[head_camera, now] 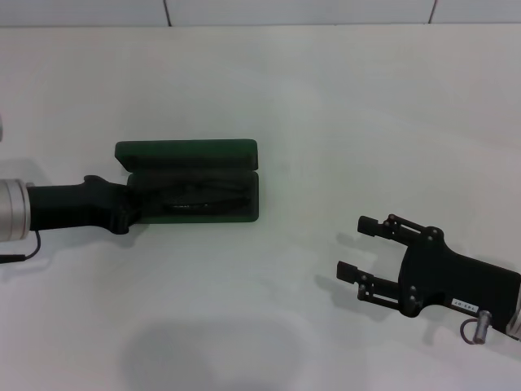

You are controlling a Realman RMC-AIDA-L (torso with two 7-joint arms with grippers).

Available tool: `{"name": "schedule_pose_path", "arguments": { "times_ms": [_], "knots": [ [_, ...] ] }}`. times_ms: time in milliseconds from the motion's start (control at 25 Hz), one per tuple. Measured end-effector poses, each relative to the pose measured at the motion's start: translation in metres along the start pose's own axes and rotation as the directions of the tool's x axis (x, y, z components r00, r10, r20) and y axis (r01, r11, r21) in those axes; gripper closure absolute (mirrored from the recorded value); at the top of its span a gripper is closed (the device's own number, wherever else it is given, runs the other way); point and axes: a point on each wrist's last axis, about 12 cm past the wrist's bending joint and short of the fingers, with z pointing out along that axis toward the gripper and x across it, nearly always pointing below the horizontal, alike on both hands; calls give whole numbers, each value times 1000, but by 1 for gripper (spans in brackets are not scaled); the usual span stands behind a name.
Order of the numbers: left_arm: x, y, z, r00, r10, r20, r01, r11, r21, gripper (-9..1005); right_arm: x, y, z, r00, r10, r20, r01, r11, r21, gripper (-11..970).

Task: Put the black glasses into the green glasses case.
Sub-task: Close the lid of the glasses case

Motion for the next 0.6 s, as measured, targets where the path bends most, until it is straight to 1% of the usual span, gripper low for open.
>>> {"name": "schedule_pose_path", "arguments": {
  "times_ms": [200,320,440,600],
  "knots": [
    [4,-3,-1,1000,-7,-5,8,1000,16,982,-1,0,0,1000,1,4,-1,1000,-3,224],
    [4,-10,-3,1000,-14,6,13,997,77,982,-1,0,0,1000,2,6,-2,1000,-5,224],
    [-1,-14,-9,999,-27,43,22,992,125,982,-1,1,-1,1000,1,8,-1,1000,-5,224],
    [-9,-16,-14,995,-55,84,42,987,158,982,1,1,-3,1000,1,4,-1,1000,-2,224]
  ]
}}
